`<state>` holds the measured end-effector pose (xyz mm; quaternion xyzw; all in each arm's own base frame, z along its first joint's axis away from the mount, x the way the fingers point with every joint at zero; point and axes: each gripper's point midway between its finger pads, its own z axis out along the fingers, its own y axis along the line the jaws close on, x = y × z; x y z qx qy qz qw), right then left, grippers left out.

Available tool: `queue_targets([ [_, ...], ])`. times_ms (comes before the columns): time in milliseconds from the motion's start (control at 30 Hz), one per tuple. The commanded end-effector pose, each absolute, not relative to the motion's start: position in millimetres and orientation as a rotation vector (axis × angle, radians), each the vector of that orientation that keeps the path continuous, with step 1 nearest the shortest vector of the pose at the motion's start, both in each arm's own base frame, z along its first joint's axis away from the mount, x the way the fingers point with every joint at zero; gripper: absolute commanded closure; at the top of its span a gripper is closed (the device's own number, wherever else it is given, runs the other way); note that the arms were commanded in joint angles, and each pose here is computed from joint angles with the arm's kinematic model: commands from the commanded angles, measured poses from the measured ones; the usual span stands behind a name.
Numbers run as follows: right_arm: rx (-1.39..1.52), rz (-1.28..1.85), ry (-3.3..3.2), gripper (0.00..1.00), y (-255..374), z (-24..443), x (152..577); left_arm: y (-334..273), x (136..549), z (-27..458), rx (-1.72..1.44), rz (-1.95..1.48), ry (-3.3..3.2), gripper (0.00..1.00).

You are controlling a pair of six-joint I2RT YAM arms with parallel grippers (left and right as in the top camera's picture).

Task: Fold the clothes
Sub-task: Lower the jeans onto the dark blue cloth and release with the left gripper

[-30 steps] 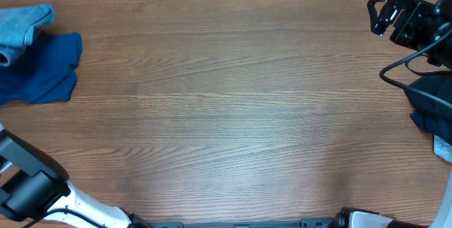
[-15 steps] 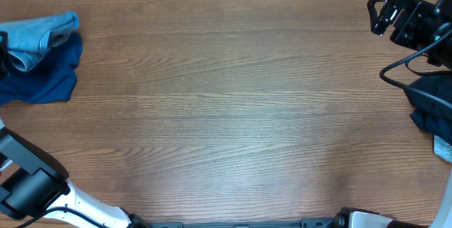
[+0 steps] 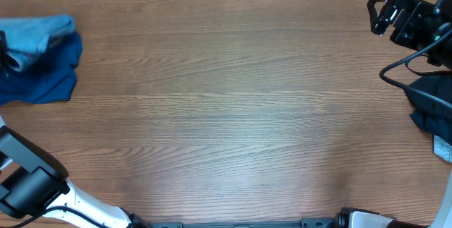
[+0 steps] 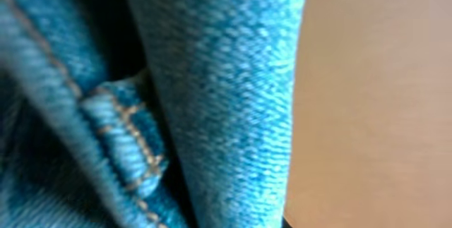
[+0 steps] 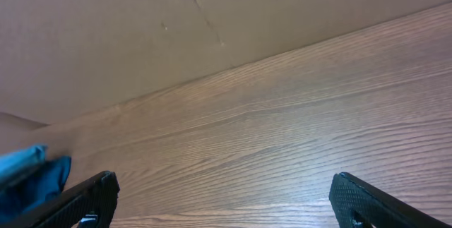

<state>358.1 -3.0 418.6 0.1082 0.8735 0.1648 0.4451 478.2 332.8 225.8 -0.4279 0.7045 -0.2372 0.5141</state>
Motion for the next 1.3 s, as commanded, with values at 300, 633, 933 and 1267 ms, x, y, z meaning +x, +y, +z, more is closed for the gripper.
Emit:
queue_targets([
  [300, 0.268, 0.401, 2.154, 0.0, -4, 422, 358, 323, 472, 228, -1.093, -0.634, 1.719, 0.96],
  [633, 0.268, 0.402, 2.154, 0.0, -4, 422, 358, 332, 465, 209, -1.015, -0.475, 1.82, 0.92],
  [933, 0.268, 0.401, 2.154, 0.0, -4, 422, 358, 330, 477, 242, -0.888, -0.547, 1.727, 0.93],
  [1267, 0.268, 0.401, 2.154, 0.0, -4, 422, 358, 340, 451, 190, -1.07, -0.385, 1.881, 0.87],
])
